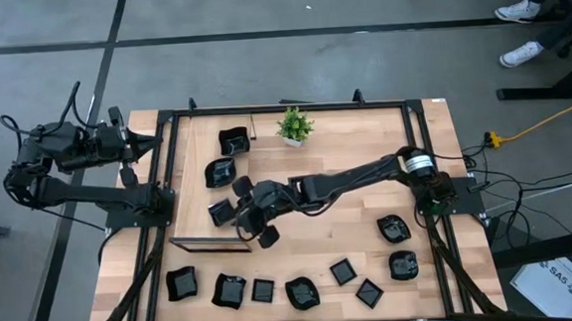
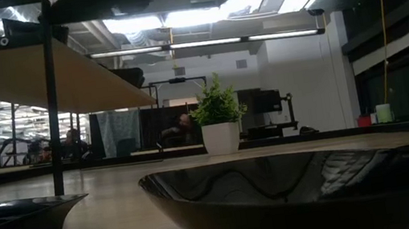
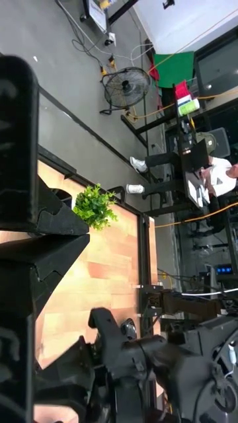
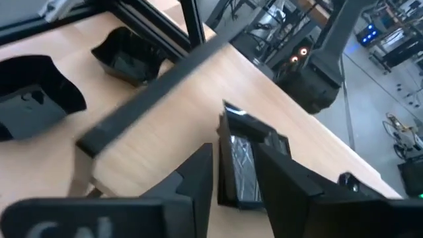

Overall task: Pick & Place Mini shaped plates
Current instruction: Stack the black square plate on top of the black square plate on the shelf

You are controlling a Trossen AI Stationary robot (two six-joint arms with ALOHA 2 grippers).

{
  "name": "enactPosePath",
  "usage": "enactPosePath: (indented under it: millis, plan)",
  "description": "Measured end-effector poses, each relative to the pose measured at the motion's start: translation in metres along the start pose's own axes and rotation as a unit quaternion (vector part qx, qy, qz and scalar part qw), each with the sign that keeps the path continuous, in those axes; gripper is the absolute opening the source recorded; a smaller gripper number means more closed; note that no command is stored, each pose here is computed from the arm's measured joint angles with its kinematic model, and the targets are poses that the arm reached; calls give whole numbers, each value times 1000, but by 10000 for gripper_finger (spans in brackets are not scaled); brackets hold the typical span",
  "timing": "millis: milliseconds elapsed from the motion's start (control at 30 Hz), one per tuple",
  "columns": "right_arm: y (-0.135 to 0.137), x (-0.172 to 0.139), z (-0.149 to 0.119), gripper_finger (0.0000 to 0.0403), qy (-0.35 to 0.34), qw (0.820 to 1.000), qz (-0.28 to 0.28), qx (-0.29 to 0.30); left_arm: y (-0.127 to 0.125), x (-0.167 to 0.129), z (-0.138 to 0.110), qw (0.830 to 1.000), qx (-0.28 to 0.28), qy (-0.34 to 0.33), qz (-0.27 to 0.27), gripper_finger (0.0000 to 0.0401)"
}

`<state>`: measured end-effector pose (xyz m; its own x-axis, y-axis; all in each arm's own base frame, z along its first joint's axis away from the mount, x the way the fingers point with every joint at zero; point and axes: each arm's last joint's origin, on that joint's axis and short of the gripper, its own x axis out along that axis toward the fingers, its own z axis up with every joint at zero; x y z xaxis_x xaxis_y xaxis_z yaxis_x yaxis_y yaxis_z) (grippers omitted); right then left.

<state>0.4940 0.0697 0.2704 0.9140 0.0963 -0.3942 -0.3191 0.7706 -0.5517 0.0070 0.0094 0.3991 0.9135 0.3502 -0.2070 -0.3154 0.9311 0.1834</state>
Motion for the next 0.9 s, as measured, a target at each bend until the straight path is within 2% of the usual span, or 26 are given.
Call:
enactPosePath:
  millis: [733,900]
  plan:
    - [-4,2,-6,9,8,1000,5,10,0,0,0,1000,0,0,0,4]
    - [-4,2,-6,8,7,1000,4,15,0,0,0,1000,0,0,0,4]
